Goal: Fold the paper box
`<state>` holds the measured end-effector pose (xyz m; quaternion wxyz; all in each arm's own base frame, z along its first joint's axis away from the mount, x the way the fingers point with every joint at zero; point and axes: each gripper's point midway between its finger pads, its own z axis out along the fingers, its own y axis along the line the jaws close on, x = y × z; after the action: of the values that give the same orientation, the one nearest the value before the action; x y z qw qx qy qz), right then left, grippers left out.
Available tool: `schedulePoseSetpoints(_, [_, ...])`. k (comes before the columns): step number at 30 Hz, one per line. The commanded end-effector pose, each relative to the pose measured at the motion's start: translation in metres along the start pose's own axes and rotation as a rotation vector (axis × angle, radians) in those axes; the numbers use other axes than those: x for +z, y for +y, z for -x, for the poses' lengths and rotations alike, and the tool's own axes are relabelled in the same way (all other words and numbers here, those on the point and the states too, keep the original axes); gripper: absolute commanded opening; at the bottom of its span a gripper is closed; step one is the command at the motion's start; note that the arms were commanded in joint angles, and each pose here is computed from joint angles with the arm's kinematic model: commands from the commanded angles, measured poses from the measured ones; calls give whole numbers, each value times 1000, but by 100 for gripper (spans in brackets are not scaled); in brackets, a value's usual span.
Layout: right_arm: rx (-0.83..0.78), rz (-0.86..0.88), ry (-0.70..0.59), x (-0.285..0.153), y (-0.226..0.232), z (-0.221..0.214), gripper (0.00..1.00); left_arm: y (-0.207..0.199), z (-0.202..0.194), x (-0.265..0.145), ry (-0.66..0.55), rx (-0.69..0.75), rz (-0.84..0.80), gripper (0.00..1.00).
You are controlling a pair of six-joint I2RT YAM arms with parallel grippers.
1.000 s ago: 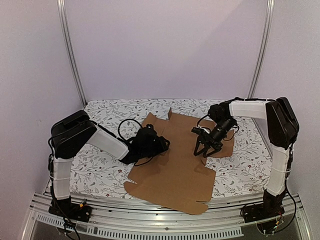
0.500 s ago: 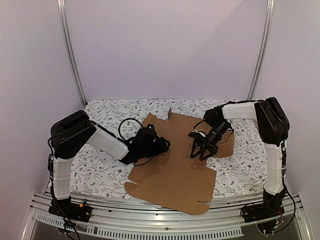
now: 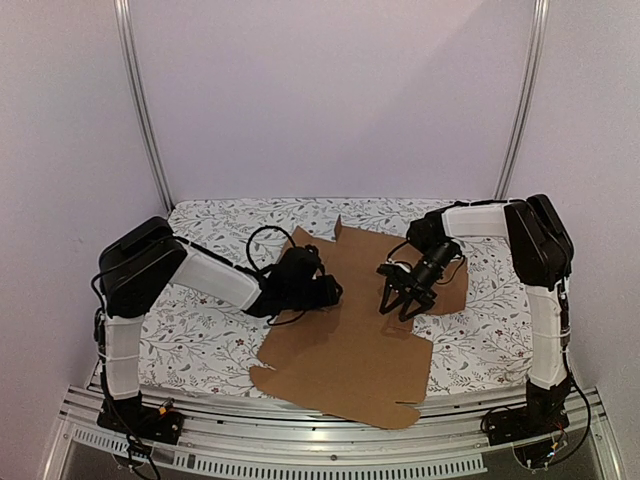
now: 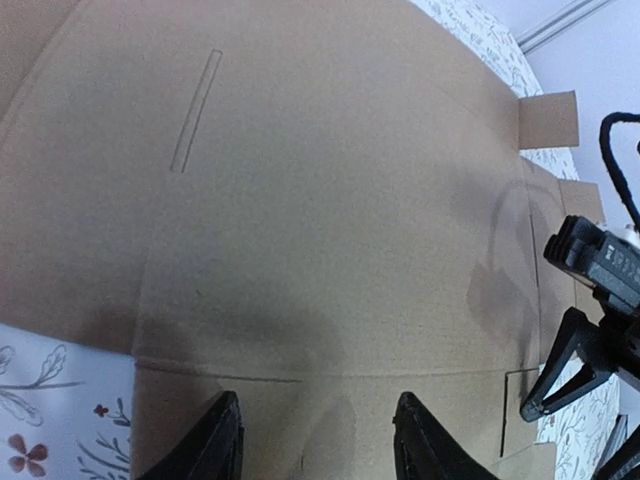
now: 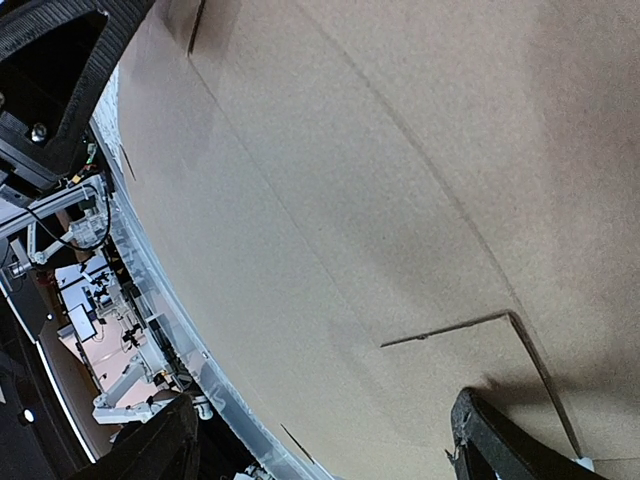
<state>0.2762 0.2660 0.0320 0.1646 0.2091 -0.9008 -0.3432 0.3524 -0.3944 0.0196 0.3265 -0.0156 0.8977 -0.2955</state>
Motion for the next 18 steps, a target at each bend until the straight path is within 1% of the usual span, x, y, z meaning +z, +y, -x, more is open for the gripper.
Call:
schedulePoseSetpoints(1, [93,-249,172,47,-89,-31,87,74,-91,-21,400,192,258,52])
schedulePoseSetpoints(7, [91,-260,177,47,-91,-32,87,73,-86,-36,530,365,316,51])
schedulePoseSetpoints(9, [87,-263,180,47,-92,-33,87,75,-89,-39,583,398,323,51])
schedulePoseSetpoints(12, [86,-272,183,46,-93,-33,87,78,-93,-39,631,389,314,51])
schedulePoseSetpoints(18, [84,-271,181,45,-92,-35,87,83,-103,-33,663,363,300,50])
